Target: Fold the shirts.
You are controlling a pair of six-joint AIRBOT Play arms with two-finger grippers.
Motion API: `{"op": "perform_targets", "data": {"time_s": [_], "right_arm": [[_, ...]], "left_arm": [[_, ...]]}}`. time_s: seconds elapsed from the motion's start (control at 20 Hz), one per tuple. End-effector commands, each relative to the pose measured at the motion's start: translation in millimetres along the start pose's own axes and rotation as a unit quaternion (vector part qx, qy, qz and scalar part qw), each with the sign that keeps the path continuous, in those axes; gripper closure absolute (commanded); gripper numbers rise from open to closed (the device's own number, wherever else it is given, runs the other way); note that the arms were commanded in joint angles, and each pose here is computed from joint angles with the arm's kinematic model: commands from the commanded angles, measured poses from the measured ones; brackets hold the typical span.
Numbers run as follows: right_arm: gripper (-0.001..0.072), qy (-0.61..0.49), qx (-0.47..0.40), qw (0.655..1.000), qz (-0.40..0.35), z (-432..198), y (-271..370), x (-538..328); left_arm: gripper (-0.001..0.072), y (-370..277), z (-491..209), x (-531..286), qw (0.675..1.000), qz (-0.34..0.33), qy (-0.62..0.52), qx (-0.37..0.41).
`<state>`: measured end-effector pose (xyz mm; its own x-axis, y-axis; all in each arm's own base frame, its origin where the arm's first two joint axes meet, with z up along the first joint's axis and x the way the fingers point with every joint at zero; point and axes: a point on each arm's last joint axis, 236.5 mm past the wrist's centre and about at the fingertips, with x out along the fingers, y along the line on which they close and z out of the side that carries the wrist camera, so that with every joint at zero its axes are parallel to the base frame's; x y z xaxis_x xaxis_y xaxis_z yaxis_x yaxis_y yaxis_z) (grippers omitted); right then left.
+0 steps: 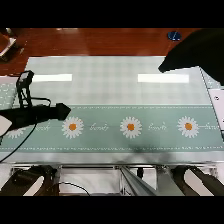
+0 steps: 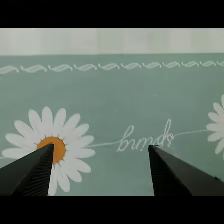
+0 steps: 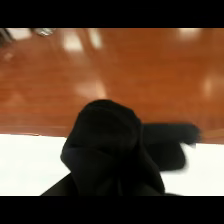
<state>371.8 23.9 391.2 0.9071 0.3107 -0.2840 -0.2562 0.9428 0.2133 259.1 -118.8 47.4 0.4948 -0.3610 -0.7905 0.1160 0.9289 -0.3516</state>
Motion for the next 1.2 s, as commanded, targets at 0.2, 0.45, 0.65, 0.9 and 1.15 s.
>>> {"op": "perform_targets", "data": {"time_s": [0.2,0.45,0.65,0.9,1.15], "right_arm": [[0.0683,0.186,-0.117,0.964,0.151,-96.0,148.0,23.5],[0.0683,0.382,-0.147,0.889,0.206,-276.2,218.0,96.7],[0.0682,0.455,-0.083,0.863,0.204,-398.8,246.2,149.3],[0.0080,0.495,-0.004,0.835,0.239,-410.8,237.8,162.1],[0.0084,0.429,-0.005,0.896,0.114,-284.9,64.9,127.6]], "left_arm": [[0.0009,-13.6,-7.6,3.9,0.998,-0.042,-0.023,-0.027],[0.0009,-13.4,-10.6,4.2,0.999,-0.042,-0.017,-0.028],[0.0009,-16.4,-17.8,4.2,0.998,-0.048,-0.001,-0.032],[0.0008,-26.3,-46.7,7.9,0.995,-0.068,0.053,-0.043],[0.0009,0.8,-25.8,-5.3,0.998,-0.023,0.030,-0.048]]}}
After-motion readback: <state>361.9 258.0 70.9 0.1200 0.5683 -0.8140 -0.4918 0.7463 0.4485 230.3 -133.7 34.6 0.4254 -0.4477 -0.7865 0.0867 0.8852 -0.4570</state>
